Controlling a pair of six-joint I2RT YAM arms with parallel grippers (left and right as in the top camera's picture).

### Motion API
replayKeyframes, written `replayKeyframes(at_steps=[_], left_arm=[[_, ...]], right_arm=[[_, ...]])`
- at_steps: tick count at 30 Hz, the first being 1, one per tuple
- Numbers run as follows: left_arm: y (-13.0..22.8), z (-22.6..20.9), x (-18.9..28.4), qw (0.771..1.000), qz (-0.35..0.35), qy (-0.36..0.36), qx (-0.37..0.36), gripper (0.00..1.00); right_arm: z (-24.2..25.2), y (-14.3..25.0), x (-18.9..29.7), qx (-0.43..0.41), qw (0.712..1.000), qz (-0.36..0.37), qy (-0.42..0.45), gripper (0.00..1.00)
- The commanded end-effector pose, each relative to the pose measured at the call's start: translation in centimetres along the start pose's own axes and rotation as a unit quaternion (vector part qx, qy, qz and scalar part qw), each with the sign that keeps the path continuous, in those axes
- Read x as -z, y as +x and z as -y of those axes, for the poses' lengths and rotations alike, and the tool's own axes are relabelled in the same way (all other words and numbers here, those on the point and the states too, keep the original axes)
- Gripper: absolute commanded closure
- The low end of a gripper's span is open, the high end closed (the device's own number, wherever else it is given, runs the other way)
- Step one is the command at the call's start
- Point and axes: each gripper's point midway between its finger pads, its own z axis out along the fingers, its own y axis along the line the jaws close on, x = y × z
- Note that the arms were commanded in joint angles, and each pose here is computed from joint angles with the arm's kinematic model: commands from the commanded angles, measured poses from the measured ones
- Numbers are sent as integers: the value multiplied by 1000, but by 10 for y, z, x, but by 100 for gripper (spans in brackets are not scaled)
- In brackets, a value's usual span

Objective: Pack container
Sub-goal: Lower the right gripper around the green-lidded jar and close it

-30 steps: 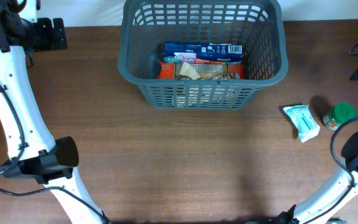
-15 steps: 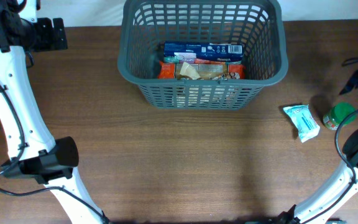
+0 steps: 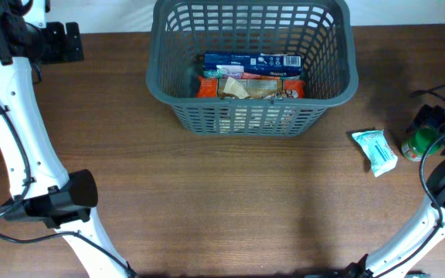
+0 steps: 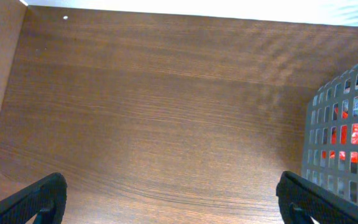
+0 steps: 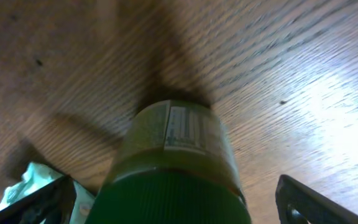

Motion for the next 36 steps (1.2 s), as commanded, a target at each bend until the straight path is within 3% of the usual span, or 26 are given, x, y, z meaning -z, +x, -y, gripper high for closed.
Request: replayKeyframes(at_steps=[1, 9, 15, 32, 36], left_arm=[[1, -2, -1, 1000, -3, -1, 10, 1], [1, -2, -1, 1000, -3, -1, 10, 1], [1, -2, -1, 1000, -3, -1, 10, 1], [1, -2, -1, 1000, -3, -1, 10, 1], [1, -2, -1, 1000, -3, -1, 10, 1]], right_arm=[[-3, 7, -17, -10, 1000, -16, -8, 5], [-5, 6, -21, -10, 1000, -13, -13, 6], [-5, 6, -21, -10, 1000, -12, -13, 16], [-4, 9, -21, -25, 999, -20, -12, 30], [-4, 11, -21, -25, 999, -23, -12, 39]])
